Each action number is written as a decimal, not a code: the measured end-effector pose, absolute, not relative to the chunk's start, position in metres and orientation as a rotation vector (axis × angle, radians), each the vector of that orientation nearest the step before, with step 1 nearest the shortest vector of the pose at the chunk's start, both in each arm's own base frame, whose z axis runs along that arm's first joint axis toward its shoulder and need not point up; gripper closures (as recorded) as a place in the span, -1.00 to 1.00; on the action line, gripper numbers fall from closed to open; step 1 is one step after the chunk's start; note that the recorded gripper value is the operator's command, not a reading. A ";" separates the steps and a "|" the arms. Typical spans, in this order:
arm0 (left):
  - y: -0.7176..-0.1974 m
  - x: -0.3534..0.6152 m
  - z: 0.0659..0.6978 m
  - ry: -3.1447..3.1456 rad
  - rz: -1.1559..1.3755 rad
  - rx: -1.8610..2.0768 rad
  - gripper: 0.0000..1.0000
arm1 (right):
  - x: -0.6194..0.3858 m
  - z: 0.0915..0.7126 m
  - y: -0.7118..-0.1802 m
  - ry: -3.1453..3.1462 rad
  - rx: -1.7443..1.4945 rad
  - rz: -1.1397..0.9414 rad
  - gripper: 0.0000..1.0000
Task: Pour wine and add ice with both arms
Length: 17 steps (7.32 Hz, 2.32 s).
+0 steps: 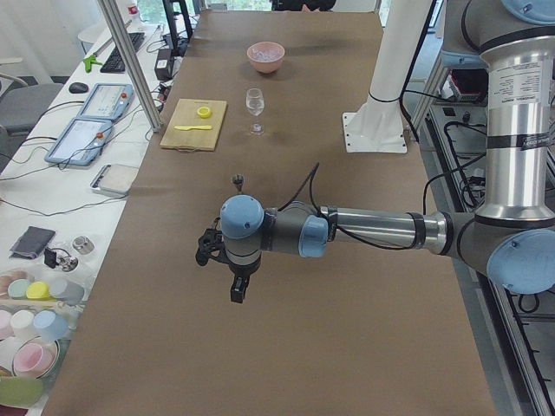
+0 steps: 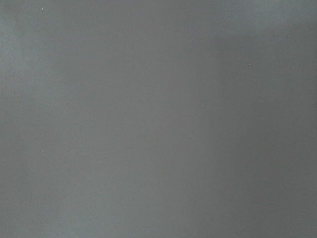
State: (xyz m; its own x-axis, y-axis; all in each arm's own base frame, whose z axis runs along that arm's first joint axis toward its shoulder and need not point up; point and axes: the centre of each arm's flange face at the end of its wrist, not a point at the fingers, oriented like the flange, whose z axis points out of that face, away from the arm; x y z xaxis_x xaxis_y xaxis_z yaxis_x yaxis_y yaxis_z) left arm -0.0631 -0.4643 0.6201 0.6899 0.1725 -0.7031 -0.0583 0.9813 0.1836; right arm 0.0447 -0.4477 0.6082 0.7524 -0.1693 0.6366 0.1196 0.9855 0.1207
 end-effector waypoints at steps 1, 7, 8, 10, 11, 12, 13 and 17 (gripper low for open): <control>-0.464 -0.063 0.620 0.800 0.130 0.152 -0.96 | 0.045 0.609 -0.448 -0.701 0.074 -0.158 -1.00; -0.464 -0.063 0.622 0.800 0.124 0.146 -0.96 | 0.043 0.589 -0.461 -0.696 0.114 -0.175 -1.00; -0.464 -0.063 0.623 0.800 0.123 0.144 -0.96 | 0.043 0.582 -0.469 -0.690 0.128 -0.177 -1.00; -0.464 -0.063 0.624 0.800 0.120 0.140 -0.96 | 0.043 0.577 -0.475 -0.685 0.138 -0.180 -1.00; -0.463 -0.063 0.627 0.802 0.117 0.134 -0.96 | 0.043 0.579 -0.475 -0.684 0.136 -0.181 -1.00; -0.462 -0.063 0.630 0.806 0.116 0.130 -0.96 | 0.043 0.581 -0.475 -0.684 0.133 -0.182 -1.00; -0.469 -0.063 0.623 0.802 0.114 0.142 -0.96 | 0.043 0.583 -0.474 -0.686 0.128 -0.180 -1.00; -0.512 -0.064 0.581 0.783 0.041 0.222 -0.96 | 0.043 0.589 -0.474 -0.690 0.114 -0.171 -1.00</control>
State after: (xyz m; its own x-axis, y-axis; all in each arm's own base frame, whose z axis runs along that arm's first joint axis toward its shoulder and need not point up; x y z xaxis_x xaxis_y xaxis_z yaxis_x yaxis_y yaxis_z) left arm -0.0644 -0.5120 0.5815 0.7093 0.1192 -0.6948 0.0453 0.9758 0.2137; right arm 0.0428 -0.4744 0.5889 0.7580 -0.1946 0.6226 0.1194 0.9797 0.1608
